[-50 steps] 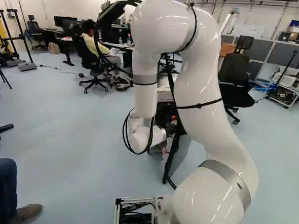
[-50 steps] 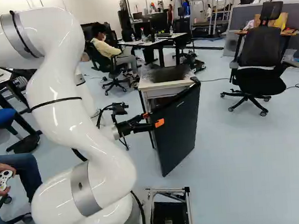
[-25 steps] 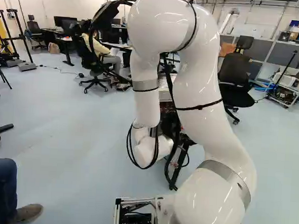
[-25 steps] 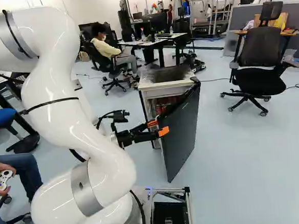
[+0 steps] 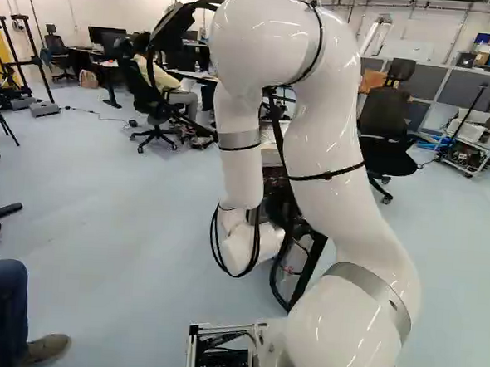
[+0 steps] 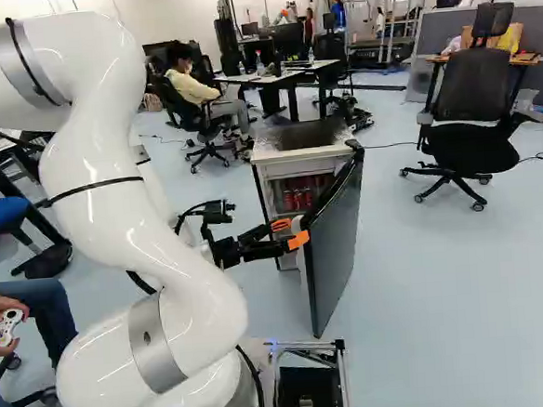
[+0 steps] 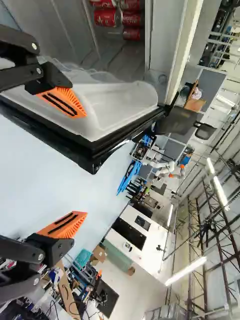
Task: Grab a drink from the fridge
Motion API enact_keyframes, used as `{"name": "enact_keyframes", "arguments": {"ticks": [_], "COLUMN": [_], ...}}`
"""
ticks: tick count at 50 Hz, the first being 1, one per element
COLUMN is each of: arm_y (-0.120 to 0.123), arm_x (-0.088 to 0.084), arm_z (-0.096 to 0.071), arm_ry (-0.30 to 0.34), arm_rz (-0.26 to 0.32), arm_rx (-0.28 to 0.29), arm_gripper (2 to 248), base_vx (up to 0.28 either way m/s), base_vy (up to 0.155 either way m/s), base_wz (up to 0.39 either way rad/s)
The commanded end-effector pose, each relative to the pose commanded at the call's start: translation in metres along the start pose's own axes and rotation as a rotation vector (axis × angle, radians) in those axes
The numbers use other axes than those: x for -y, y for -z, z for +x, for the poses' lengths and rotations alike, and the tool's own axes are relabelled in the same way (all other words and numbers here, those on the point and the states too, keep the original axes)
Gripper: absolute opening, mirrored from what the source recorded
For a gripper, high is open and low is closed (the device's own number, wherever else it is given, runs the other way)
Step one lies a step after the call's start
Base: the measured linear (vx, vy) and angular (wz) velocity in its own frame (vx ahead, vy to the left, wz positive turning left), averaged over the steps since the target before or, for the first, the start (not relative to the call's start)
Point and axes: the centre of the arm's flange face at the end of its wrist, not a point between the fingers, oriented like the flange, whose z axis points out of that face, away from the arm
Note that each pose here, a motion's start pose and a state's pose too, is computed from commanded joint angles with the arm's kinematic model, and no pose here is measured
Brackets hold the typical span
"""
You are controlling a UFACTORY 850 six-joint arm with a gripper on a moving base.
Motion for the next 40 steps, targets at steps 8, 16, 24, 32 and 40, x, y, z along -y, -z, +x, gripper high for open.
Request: {"name": "enact_keyframes", "arguments": {"ticks": [8,16,24,32,40], "arm_y": [-0.001,-0.002,-0.005,-0.012,-0.021], "arm_x": [-0.003,-0.005,-0.003,0.002,0.01], "arm_z": [0.001,0.002,0.004,0.008,0.014], "arm_ry": [-0.004,-0.009,-0.024,-0.046,-0.079], "arm_rz": [-0.04,-0.076,-0.117,-0.143,-0.181], "arm_rx": [-0.01,-0.002,0.013,0.03,0.052], "arm_gripper": [247,247,247,247,247], "base_vx": [0.0,0.0,0.0,0.0,0.0], "base_vy": [0.0,0.0,0.0,0.0,0.0], "base_wz": [0.0,0.0,0.0,0.0,0.0]}}
